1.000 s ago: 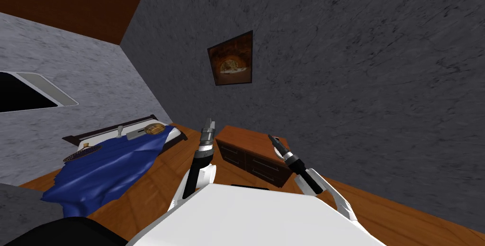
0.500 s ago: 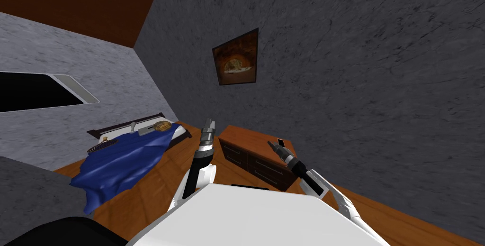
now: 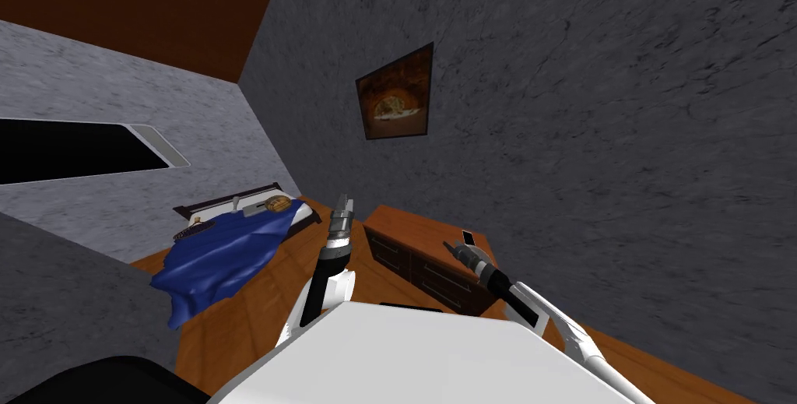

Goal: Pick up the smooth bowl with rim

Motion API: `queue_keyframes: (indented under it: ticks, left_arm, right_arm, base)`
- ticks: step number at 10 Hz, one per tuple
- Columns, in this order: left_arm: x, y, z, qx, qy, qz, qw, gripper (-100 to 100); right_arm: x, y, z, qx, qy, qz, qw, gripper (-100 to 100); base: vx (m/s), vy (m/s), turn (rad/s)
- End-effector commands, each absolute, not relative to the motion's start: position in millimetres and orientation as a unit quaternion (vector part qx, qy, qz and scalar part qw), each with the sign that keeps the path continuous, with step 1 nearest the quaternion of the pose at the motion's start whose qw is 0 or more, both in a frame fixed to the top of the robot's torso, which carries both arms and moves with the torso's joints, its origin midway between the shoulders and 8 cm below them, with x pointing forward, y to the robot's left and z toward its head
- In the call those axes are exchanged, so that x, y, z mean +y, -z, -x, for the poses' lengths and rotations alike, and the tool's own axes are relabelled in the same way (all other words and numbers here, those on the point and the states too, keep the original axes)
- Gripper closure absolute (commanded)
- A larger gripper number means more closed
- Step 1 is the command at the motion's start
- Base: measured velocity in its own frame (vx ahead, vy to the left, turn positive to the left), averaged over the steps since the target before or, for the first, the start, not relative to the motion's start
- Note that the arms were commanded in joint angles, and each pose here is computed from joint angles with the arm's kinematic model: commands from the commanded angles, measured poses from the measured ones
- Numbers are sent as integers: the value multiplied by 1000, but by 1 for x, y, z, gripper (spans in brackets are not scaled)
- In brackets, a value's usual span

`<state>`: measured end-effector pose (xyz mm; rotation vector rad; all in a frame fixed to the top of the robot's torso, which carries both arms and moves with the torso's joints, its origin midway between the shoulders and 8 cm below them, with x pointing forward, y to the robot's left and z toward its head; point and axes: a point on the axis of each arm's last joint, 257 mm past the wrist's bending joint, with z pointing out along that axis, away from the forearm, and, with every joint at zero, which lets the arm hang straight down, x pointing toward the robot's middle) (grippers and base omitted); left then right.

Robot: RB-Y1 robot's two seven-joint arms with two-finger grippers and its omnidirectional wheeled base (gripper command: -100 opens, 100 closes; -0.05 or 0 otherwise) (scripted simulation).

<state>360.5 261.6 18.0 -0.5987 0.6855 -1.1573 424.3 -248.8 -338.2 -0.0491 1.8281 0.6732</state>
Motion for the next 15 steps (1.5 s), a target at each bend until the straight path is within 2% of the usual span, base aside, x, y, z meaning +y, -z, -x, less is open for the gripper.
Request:
queue_keyframes:
  ticks: [1,11,15]
  left_arm:
    - [262,-18,-361,313,528,273,741,0]
    - [262,-18,-361,313,528,273,741,0]
    - [262,-18,-361,313,528,273,741,0]
  right_arm:
    - [-261,355,-421,790,-268,29,551,-100]
    - [-361,451,-369,869,-137,131,457,-100]
    - [-430,487,-326,900,-68,181,391,-100]
  base:
    - [10,21,59]
    - [11,28,99]
    - [13,44,157]
